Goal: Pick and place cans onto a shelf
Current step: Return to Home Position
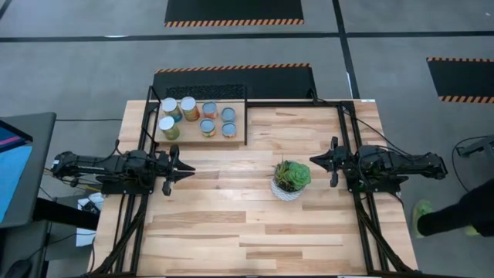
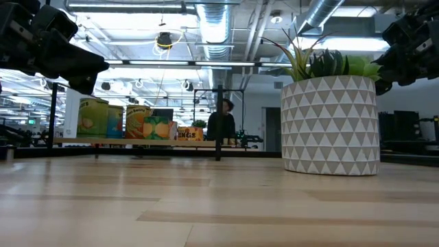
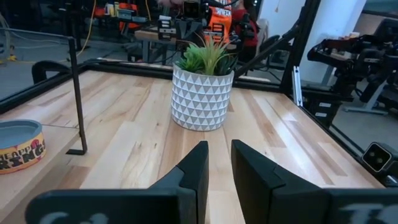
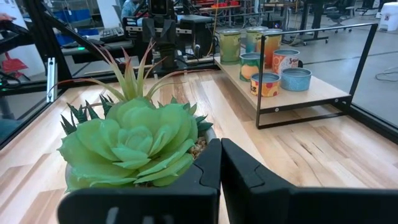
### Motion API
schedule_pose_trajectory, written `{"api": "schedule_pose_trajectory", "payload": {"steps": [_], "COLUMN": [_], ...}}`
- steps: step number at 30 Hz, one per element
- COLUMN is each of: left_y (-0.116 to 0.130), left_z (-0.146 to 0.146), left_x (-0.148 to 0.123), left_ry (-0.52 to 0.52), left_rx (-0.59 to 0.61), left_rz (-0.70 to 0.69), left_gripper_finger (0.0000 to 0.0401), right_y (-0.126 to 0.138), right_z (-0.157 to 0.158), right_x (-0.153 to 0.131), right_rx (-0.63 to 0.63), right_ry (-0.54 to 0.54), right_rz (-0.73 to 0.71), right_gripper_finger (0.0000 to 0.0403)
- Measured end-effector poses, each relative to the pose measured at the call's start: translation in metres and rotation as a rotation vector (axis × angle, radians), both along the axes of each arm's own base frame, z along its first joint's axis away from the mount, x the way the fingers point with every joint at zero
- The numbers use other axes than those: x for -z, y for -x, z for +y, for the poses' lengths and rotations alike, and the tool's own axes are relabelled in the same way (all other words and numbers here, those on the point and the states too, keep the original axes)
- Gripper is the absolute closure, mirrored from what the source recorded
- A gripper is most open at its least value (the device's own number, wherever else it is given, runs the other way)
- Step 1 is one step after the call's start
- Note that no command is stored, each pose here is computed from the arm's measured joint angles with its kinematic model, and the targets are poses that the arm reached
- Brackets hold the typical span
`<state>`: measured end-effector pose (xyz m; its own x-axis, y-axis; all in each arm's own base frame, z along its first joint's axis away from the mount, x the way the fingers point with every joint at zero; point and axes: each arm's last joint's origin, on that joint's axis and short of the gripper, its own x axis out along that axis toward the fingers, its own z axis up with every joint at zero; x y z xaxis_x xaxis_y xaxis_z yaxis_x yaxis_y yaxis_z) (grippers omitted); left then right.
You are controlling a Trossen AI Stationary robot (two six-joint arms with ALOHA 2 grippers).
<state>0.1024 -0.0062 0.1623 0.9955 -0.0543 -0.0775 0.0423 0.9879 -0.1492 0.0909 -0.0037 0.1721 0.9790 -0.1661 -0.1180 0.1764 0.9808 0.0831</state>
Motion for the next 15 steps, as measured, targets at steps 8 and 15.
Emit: {"api": "schedule_pose_trajectory", "payload": {"steps": [8,15], "left_y": [0.0048,0.0058], "left_z": [0.0003,0.0005], "left_x": [-0.0062,-0.0076], "left_ry": [0.006,-0.002], "left_rx": [-0.001,-0.004], "left_rz": [-0.076,-0.089], "left_gripper_finger": [0.0344,0.0344], "right_y": [0.0,0.0], "right_z": [0.0,0.0], "right_x": [0.0,0.0001], "right_rx": [0.0,0.0], "right_ry": [0.0,0.0], "right_rz": [0.0,0.001], "right_gripper_finger": [0.0375,0.0375]}}
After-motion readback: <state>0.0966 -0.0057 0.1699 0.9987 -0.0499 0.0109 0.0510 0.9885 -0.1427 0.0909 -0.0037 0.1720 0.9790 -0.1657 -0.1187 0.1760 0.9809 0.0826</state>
